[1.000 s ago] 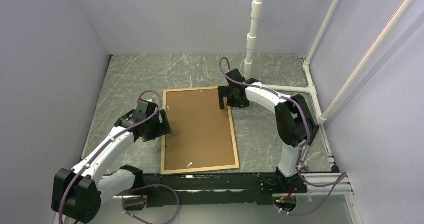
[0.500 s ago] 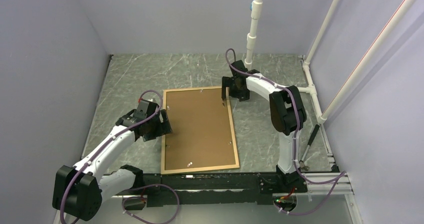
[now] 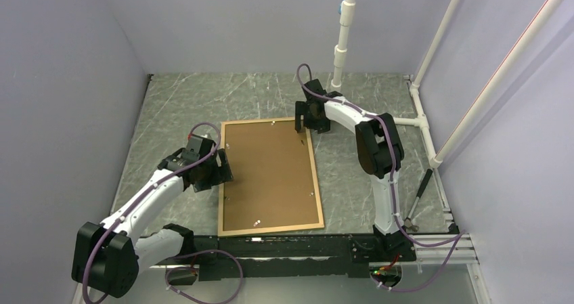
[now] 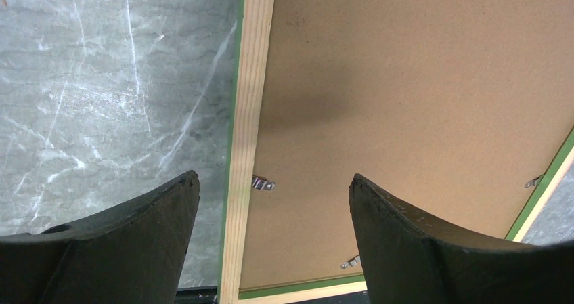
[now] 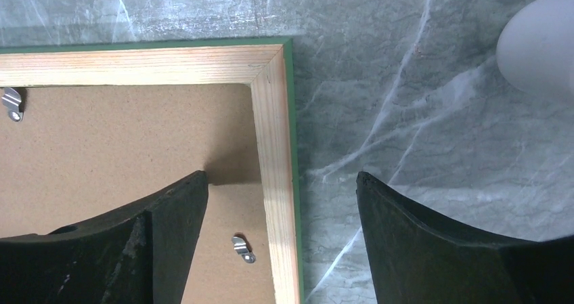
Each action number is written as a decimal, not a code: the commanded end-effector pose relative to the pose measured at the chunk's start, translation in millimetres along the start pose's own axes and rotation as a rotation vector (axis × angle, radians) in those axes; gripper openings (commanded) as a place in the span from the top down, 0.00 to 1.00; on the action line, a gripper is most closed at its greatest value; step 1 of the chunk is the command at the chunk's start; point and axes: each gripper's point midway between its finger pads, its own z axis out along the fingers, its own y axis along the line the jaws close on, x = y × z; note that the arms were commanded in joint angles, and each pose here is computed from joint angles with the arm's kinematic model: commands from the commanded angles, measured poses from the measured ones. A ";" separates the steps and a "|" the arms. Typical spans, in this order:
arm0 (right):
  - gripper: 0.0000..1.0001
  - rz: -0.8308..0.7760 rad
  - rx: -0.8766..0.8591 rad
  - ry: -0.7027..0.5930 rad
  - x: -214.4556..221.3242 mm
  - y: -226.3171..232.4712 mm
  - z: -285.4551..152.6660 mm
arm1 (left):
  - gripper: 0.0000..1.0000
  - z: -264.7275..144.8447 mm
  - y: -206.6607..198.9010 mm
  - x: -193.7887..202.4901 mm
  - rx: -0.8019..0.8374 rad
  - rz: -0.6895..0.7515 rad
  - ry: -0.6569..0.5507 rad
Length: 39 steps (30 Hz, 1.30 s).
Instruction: Put the photo into the frame
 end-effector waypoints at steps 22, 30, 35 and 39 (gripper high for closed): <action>0.07 -0.098 -0.048 -0.043 -0.1 30.1 -48.1 | 0.15 4.5 2.3 -0.3 -0.004 0.010 0.000; 0.05 -0.187 -0.023 -0.107 -26.6 73.3 -49.4 | 0.15 11.0 14.0 0.1 -0.068 -0.025 -0.013; 0.05 -0.185 -0.046 -0.129 -39.3 89.4 -41.7 | 0.26 21.1 22.7 -0.6 -0.106 -0.110 -0.059; 0.03 -0.185 -0.061 -0.147 -46.9 100.7 -33.7 | 0.36 27.6 31.6 -2.5 -0.149 -0.164 -0.096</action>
